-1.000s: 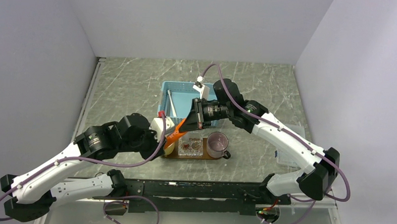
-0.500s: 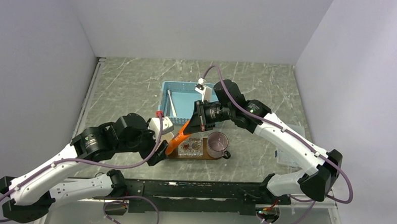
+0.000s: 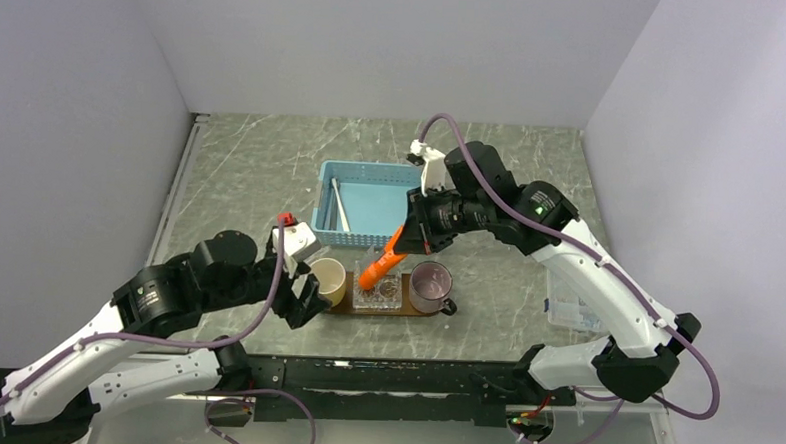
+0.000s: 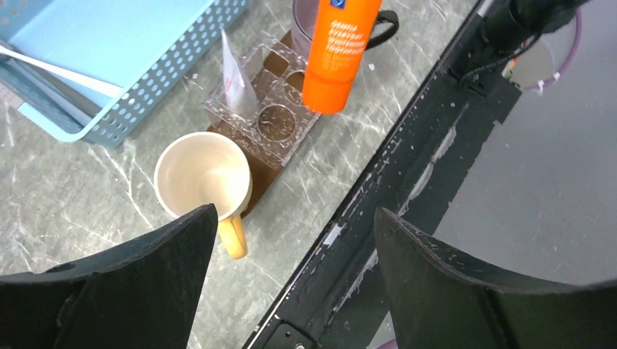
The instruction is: Prepare toiletry sets of a toothbrush and toothpaste on the tray
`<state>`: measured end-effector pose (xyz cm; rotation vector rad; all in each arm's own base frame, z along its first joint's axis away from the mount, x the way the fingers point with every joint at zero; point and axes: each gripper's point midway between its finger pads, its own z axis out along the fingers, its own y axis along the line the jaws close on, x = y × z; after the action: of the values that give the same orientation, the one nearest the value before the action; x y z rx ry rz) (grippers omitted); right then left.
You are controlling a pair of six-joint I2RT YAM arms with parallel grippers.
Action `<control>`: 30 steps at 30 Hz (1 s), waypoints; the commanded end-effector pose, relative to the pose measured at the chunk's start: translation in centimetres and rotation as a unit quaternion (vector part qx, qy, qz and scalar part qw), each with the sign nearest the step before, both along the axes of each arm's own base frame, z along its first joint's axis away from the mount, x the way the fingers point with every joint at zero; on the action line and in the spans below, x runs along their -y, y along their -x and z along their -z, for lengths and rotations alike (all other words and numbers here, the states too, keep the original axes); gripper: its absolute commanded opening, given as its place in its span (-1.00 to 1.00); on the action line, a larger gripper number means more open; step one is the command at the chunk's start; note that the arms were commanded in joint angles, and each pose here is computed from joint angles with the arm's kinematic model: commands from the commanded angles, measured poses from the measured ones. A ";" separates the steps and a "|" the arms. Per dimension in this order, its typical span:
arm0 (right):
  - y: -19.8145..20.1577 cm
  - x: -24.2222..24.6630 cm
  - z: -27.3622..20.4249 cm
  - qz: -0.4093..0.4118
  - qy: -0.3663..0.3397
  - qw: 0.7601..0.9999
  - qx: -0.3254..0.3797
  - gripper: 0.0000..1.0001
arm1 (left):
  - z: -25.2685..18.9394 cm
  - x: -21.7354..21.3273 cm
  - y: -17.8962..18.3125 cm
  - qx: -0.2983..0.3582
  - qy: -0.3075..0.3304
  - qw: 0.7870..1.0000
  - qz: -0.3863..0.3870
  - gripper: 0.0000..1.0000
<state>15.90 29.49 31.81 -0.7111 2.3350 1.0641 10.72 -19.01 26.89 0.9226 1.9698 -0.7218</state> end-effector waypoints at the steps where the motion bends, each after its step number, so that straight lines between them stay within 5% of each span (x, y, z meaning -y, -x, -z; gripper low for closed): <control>1: -1.3 3.2 0.3 0.025 0.082 0.995 0.055 -1.00 | -1.3 -0.4 -1.6 0.031 0.038 0.997 -0.053 0.72; 8: -3.4 4.2 1.9 0.052 0.144 0.985 0.077 -1.00 | -2.5 -1.9 -2.3 0.067 0.080 0.990 -0.096 0.98; 30: -5.1 1.0 5.2 0.082 0.249 0.955 0.135 -1.00 | 0.4 -3.6 -3.7 0.086 0.093 0.979 -0.159 0.99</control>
<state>20.05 28.02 25.63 -0.8285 2.4366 0.2961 13.79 -15.42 25.67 0.5987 1.8484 -0.5922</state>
